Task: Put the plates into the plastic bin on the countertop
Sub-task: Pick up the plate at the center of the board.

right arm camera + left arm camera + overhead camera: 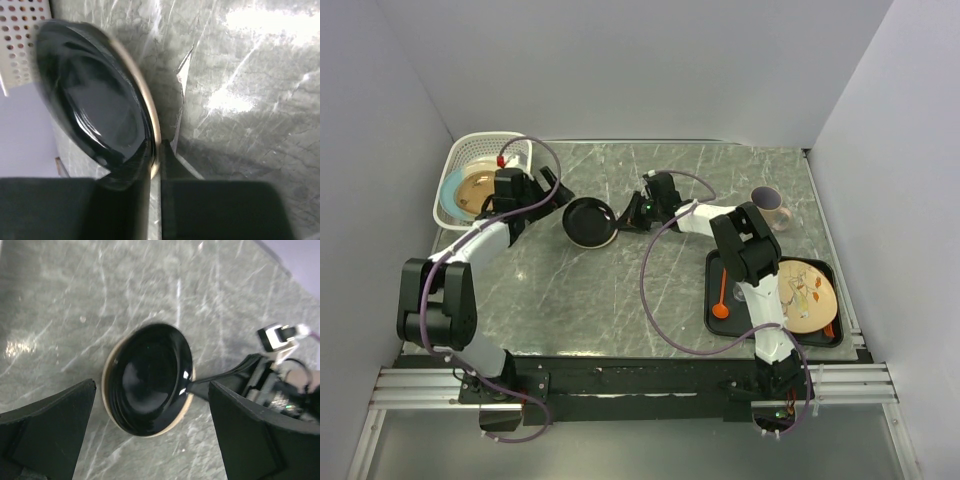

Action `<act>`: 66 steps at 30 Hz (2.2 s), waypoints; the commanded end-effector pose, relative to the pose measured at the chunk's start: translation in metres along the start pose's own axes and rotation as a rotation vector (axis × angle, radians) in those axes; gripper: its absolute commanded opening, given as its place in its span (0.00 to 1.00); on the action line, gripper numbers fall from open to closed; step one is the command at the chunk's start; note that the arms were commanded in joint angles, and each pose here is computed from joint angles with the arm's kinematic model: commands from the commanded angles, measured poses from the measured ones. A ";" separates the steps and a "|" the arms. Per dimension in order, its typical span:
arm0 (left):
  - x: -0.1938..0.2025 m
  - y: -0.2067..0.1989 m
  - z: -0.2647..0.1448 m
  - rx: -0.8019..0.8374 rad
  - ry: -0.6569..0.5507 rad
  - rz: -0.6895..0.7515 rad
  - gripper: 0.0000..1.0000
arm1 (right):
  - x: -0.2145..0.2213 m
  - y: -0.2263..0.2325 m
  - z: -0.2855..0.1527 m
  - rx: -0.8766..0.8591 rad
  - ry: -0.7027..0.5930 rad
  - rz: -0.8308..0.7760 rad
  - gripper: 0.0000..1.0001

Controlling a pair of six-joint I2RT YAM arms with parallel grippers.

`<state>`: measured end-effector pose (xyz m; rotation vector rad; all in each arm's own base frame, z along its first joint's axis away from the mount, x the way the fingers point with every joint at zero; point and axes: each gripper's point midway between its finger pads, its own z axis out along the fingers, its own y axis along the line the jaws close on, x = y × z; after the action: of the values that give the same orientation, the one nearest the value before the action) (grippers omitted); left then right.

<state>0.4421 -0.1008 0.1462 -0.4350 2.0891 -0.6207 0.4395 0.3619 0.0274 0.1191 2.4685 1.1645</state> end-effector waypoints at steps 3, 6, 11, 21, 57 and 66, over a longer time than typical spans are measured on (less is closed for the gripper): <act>0.011 0.006 0.011 -0.003 0.008 0.042 0.99 | 0.006 -0.012 0.003 0.042 0.015 -0.017 0.00; 0.016 0.008 0.012 -0.002 0.015 0.044 0.99 | 0.008 -0.013 0.002 0.045 0.019 -0.019 0.00; 0.024 0.009 0.017 0.021 0.033 0.040 0.93 | 0.008 -0.014 0.001 0.048 0.019 -0.020 0.00; 0.040 0.014 0.034 0.043 0.082 0.031 0.67 | 0.009 -0.016 0.000 0.049 0.018 -0.024 0.00; 0.069 0.004 0.050 0.154 0.152 0.015 0.01 | 0.006 -0.016 -0.003 0.038 0.015 -0.024 0.00; 0.067 0.003 0.047 0.153 0.144 0.015 0.01 | 0.001 -0.011 -0.012 0.005 -0.008 -0.026 0.15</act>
<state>0.4454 -0.1239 0.0543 -0.3615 2.2156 -0.7215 0.4467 0.3515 0.0267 0.1290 2.4433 1.1710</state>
